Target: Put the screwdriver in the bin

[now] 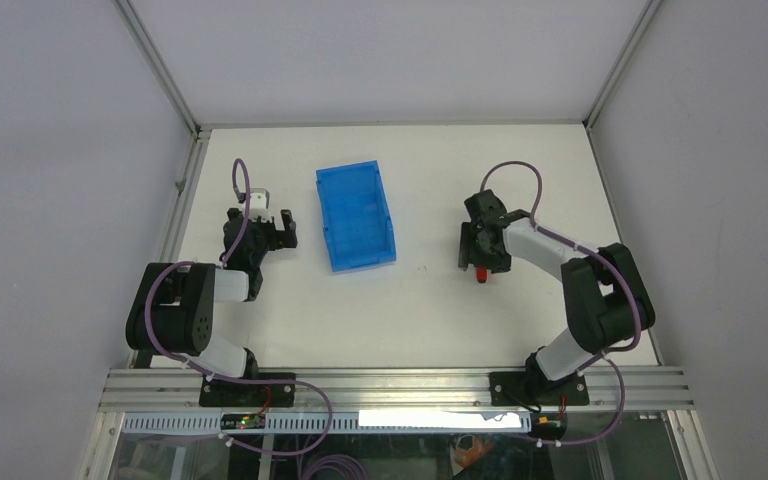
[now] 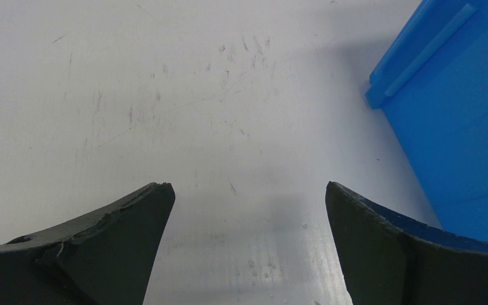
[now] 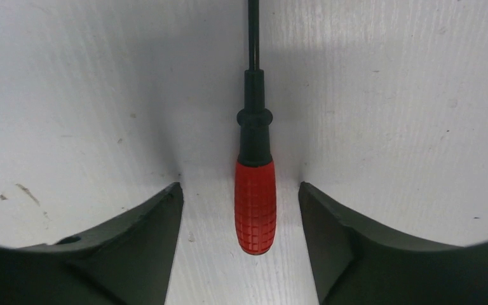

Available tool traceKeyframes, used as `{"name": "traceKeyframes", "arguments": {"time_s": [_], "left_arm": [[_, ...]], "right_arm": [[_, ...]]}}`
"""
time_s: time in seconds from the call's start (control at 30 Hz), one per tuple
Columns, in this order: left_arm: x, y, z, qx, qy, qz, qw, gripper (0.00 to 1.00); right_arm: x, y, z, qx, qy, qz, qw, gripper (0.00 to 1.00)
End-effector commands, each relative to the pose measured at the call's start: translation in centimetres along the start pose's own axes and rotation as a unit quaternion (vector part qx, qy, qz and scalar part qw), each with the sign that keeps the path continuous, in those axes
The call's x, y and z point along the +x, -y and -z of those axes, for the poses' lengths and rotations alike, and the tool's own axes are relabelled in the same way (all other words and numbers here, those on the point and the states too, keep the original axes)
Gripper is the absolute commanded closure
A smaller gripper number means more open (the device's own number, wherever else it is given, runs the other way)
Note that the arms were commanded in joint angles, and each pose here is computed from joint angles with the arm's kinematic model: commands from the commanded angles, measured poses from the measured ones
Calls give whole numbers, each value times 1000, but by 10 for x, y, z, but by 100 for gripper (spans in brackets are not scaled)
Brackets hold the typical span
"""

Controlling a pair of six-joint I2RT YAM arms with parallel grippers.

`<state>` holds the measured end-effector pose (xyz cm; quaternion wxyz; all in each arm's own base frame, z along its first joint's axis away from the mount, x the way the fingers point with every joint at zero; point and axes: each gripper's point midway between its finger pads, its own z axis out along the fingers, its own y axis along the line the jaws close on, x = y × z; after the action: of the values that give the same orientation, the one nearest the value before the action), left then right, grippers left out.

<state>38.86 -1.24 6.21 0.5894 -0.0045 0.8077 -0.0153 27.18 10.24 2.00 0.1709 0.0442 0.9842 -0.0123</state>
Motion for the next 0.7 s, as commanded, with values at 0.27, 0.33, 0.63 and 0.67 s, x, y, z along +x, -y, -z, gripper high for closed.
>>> {"name": "traceKeyframes", "arguments": {"time_s": [0.27, 0.33, 0.63, 0.67], "left_arm": [[-17, 4, 0, 4, 27, 8, 1000, 1], [-17, 5, 0, 5, 27, 8, 1000, 1], [-17, 4, 0, 4, 27, 8, 1000, 1], [-17, 4, 0, 5, 27, 8, 1000, 1]], "right_arm": [[-28, 6, 21, 22, 33, -29, 999, 100], [-38, 7, 38, 23, 51, -27, 998, 100], [-76, -7, 113, -1, 122, -4, 992, 100], [-81, -13, 123, -7, 134, 2, 991, 100]]}}
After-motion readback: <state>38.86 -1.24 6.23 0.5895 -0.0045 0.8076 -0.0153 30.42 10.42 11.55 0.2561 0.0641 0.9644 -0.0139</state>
